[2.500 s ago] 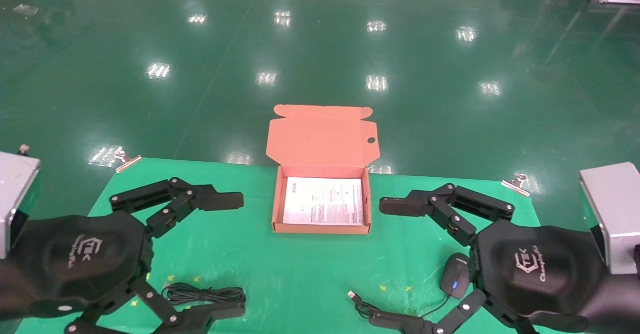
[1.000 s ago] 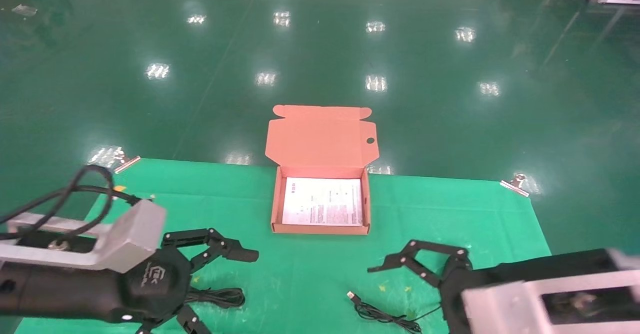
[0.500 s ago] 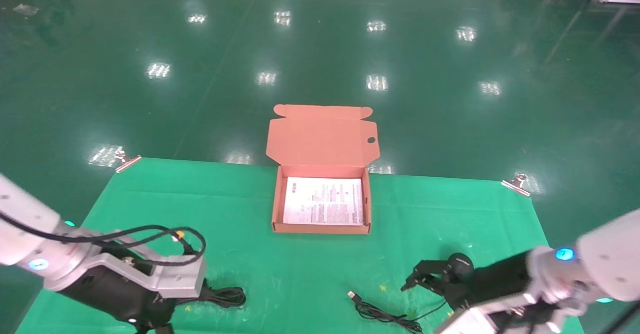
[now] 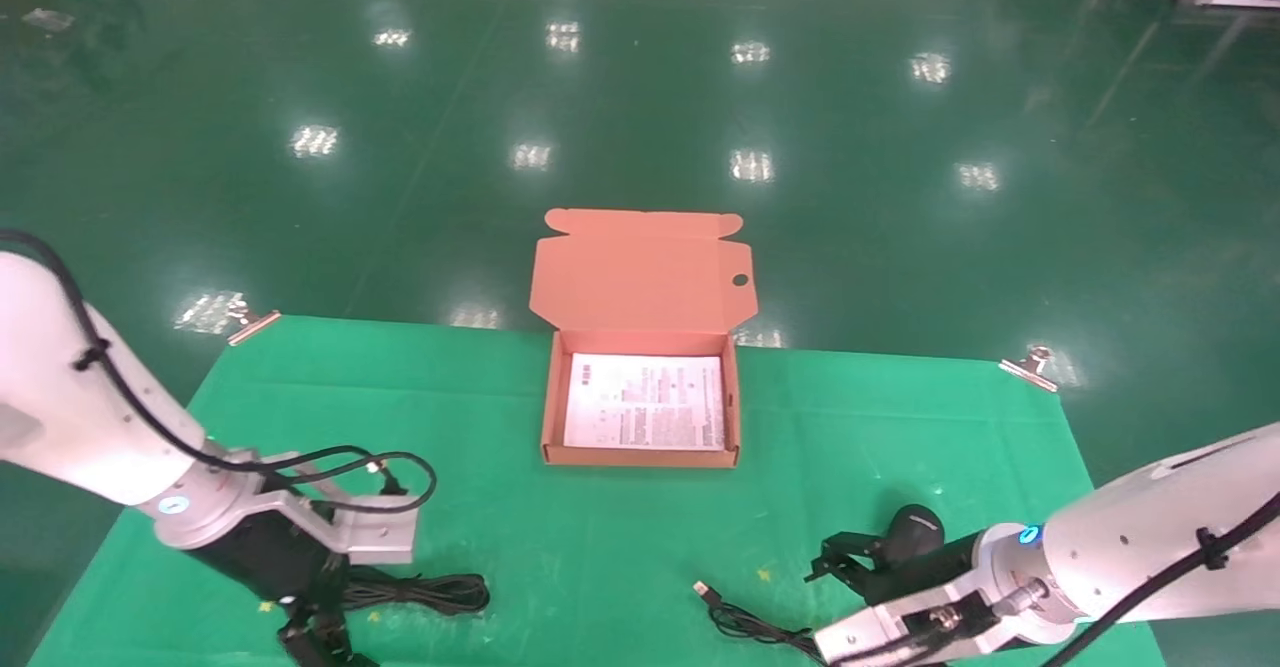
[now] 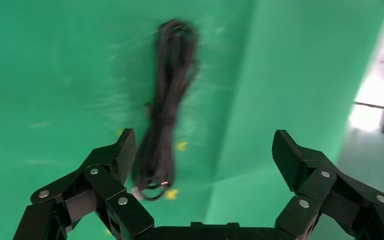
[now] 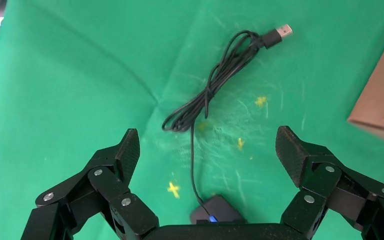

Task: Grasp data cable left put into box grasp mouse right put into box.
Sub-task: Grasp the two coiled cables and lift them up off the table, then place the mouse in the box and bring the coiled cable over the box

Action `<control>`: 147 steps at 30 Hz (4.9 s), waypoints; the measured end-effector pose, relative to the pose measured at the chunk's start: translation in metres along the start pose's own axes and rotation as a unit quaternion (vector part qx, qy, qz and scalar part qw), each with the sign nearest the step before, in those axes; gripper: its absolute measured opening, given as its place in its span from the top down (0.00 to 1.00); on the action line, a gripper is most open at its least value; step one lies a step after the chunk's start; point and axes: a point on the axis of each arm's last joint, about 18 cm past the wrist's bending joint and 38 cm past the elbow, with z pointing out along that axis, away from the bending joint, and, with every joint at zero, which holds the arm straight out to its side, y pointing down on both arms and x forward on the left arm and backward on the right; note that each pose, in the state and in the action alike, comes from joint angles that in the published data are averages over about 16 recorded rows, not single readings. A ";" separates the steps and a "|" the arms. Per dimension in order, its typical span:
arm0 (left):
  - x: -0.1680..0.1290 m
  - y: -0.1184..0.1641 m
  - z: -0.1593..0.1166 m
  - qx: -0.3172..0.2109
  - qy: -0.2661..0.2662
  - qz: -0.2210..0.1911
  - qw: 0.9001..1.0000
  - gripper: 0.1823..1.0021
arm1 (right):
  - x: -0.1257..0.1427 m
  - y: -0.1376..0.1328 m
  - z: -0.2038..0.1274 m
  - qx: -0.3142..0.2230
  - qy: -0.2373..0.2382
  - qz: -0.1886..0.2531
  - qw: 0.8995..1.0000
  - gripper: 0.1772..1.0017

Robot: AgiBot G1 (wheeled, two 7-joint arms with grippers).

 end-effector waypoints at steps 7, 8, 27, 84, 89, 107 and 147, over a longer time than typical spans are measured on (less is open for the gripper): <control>-0.013 0.006 0.020 -0.020 -0.028 -0.009 0.999 0.00 | 0.003 0.001 0.024 0.013 -0.009 0.078 0.997 0.00; -0.014 0.006 0.023 -0.022 -0.032 -0.009 0.999 0.00 | 0.003 0.002 0.027 0.015 -0.011 0.086 0.996 0.00; -0.020 0.024 0.055 -0.042 -0.061 -0.028 0.997 0.00 | 0.009 0.012 0.068 0.006 -0.011 0.118 0.993 0.00; -0.021 0.032 0.057 -0.041 -0.070 -0.041 0.996 0.86 | 0.012 0.015 0.081 -0.012 0.007 0.089 0.996 0.87; -0.024 0.032 0.052 -0.041 -0.074 -0.035 0.996 0.89 | 0.016 0.019 0.072 -0.006 0.018 0.105 0.994 0.93; -0.083 0.007 -0.048 -0.048 -0.181 0.052 0.981 0.91 | 0.107 0.060 -0.068 0.037 0.218 0.209 0.953 0.97; -0.140 -0.088 -0.163 -0.025 -0.400 0.137 0.906 0.91 | 0.266 -0.050 -0.166 0.181 0.359 0.109 0.909 0.97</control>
